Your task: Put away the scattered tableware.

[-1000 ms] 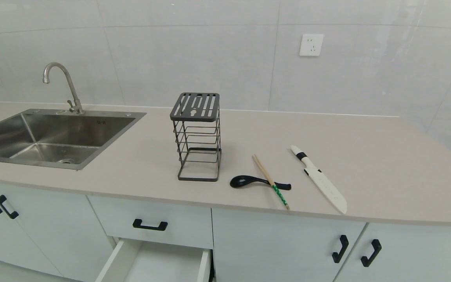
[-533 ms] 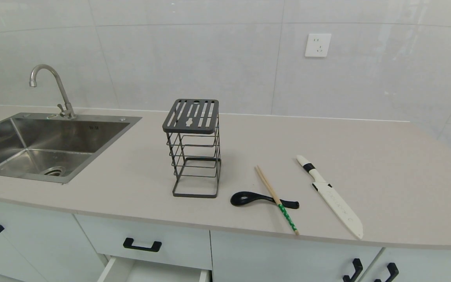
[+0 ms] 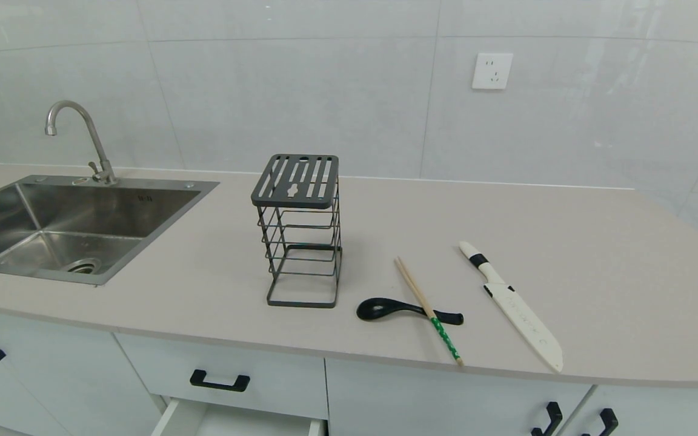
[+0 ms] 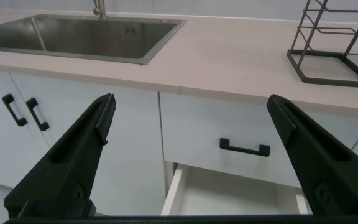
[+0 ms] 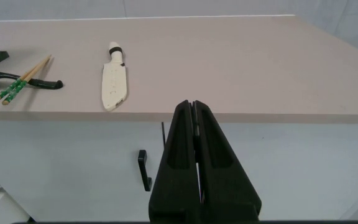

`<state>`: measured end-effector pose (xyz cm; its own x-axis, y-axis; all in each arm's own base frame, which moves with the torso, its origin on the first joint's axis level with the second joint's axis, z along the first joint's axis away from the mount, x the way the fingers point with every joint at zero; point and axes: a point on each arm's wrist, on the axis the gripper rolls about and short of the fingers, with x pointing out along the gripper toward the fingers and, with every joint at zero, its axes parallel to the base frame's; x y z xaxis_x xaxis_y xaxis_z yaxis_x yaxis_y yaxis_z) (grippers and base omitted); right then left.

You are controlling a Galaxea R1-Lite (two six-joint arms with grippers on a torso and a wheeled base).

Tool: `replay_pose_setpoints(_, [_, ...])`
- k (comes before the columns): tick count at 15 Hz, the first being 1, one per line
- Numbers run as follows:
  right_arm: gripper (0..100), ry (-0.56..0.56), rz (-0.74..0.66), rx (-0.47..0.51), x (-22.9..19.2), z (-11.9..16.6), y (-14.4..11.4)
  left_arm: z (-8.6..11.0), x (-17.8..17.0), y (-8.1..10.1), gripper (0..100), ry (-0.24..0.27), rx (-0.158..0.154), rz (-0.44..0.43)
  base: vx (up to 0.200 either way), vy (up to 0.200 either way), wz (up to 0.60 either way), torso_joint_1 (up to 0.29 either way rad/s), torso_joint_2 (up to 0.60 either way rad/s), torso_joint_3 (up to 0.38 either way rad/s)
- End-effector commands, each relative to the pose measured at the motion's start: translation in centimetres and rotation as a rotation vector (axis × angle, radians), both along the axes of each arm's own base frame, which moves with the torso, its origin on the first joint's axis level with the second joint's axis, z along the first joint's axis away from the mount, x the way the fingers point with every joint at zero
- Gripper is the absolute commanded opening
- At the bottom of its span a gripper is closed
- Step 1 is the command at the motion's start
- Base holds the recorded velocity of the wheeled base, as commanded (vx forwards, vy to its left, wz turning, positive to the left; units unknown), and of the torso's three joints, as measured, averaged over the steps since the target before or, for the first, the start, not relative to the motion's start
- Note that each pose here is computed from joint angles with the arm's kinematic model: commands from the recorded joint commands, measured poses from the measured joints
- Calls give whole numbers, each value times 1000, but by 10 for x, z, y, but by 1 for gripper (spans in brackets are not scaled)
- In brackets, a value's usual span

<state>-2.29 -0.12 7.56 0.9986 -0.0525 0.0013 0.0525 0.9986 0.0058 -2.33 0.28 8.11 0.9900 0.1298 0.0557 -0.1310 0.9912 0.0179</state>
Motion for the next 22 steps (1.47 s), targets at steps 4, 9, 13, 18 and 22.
replay_pose_setpoints(4, [0,1,0,0,0,0,0,0,0,0,100,1,-1,2,0,0,0,0,0,0])
replay_pose_setpoints(9, [0,0,0,-1,0,0,0,0,0,0,100,2,10,2,0,0,0,0,0,0])
replay_pose_setpoints(13, [0,1,0,-1,0,0,0,0,0,0,100,1,2,2,0,0,0,0,0,0])
replay_pose_setpoints(18, [100,-2,11,-1,0,0,0,1,0,0,100,-1,5,2,0,0,0,0,0,0])
replay_pose_setpoints(22, [100,-247,112,-50,-20,99,3,0,0,0,100,2,19,6,0,150,0,1,-2,3])
